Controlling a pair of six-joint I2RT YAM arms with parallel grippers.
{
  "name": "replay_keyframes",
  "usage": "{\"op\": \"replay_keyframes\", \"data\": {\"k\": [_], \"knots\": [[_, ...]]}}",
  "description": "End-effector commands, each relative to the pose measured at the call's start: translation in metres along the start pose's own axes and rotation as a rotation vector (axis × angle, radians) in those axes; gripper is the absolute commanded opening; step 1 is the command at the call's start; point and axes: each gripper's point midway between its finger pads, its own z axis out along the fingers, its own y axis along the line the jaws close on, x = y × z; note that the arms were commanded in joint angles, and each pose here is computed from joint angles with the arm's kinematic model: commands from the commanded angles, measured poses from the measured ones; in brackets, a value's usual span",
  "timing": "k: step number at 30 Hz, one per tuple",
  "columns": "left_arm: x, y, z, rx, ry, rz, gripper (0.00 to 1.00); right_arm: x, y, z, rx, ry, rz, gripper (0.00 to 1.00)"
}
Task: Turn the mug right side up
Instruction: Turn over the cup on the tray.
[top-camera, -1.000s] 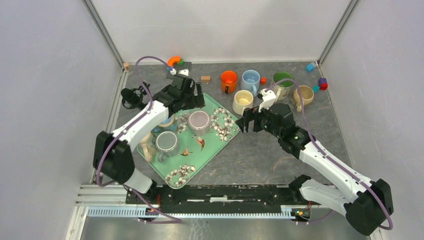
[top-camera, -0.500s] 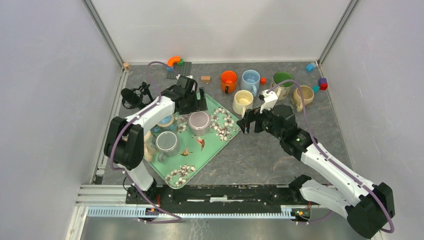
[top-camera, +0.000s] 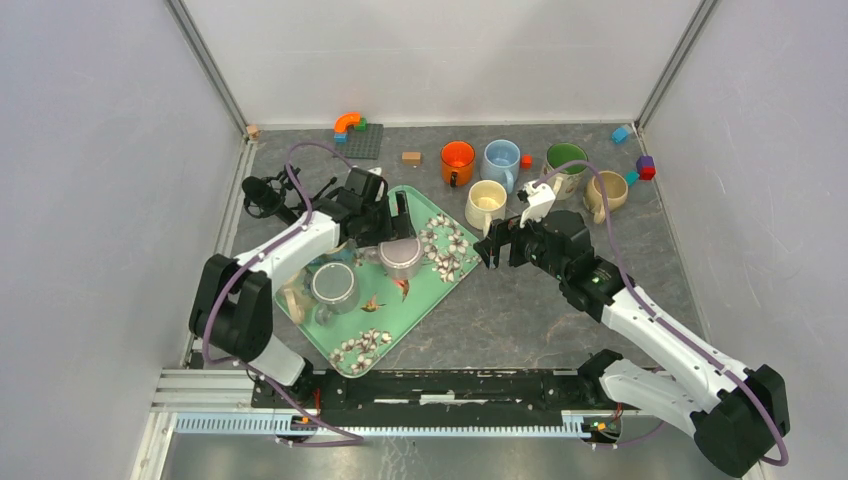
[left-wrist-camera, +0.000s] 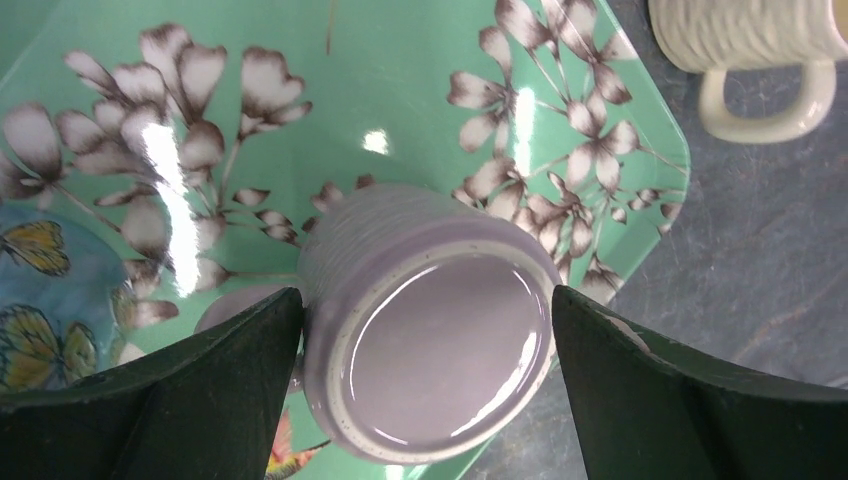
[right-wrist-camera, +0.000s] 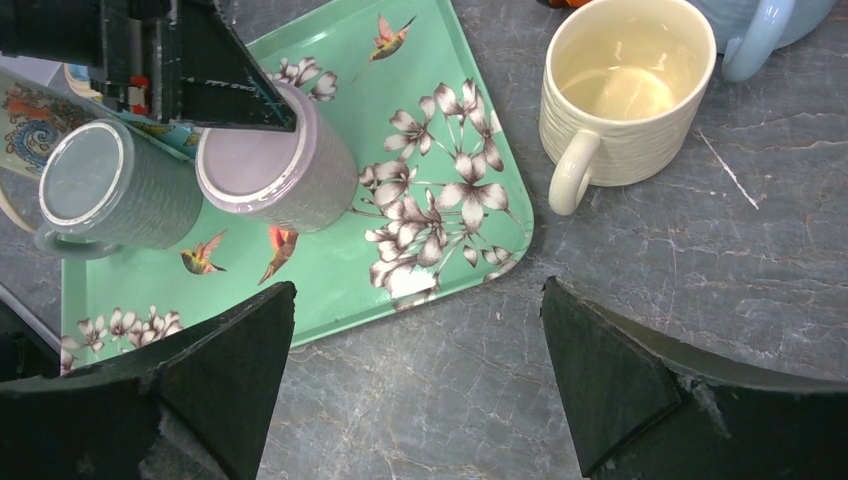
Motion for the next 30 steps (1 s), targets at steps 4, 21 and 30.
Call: {"op": "replay_keyframes", "data": {"k": [4, 21, 30], "knots": [[0.008, -0.036, -0.028, 0.13, -0.028, -0.028, 1.0, -0.007, 0.002, -0.001, -0.006, -0.038, -0.008, 0.98], [0.066, -0.074, -0.045, 0.286, 0.037, 0.058, 1.0, 0.007, -0.002, -0.002, 0.0, -0.018, 0.005, 0.98], [0.093, -0.072, -0.046, 0.272, 0.072, 0.15, 1.0, 0.012, -0.003, 0.001, 0.003, -0.011, 0.009, 0.98]]}}
